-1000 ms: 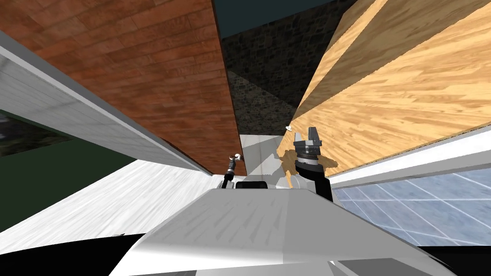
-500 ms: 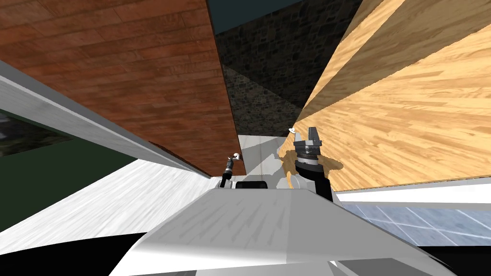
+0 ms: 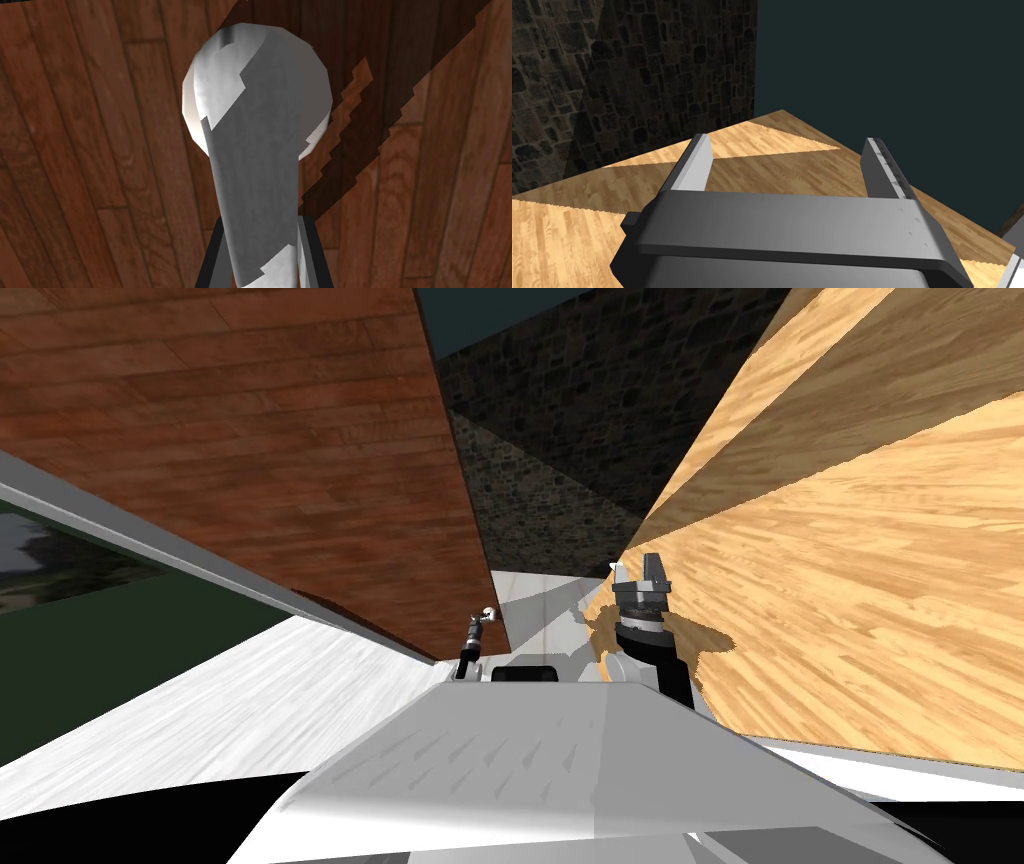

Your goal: Push the door open

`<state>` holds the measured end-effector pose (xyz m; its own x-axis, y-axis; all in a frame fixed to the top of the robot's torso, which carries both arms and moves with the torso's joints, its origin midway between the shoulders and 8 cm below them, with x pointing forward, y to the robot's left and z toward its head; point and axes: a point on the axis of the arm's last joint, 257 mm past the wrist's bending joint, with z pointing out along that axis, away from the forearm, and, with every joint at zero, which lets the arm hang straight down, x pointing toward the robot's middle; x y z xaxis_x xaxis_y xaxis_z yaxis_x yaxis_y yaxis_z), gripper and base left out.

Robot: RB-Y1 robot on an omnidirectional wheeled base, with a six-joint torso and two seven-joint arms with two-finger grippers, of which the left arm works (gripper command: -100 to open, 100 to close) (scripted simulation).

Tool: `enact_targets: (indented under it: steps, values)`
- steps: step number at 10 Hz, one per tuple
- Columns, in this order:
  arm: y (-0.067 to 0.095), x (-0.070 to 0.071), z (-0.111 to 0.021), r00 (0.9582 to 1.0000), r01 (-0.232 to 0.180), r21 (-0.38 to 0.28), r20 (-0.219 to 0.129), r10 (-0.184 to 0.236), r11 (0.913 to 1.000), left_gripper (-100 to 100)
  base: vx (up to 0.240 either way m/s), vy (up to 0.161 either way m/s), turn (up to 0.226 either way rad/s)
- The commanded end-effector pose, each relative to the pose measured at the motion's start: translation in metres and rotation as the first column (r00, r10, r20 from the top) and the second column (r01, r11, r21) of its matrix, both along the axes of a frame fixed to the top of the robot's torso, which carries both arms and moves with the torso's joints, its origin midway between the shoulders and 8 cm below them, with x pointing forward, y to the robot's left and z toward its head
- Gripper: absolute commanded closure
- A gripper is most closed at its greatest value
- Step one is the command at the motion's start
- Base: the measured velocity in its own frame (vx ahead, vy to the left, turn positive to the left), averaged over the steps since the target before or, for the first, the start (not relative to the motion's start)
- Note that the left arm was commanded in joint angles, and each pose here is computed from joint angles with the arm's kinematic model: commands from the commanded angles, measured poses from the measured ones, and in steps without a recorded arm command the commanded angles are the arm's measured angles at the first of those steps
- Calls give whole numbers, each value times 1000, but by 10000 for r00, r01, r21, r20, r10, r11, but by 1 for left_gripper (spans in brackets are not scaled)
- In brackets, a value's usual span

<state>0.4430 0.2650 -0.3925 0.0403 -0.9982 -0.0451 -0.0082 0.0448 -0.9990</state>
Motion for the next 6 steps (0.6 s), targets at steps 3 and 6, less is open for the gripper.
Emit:
enact_targets:
  steps: [3,6]
  values:
    - [27,3,5,9979,-637,20,131,637,9980,100,161,-108,90]
    - [40,2,4,9939,-1098,-108,130,1099,9939,100,185,-83,70]
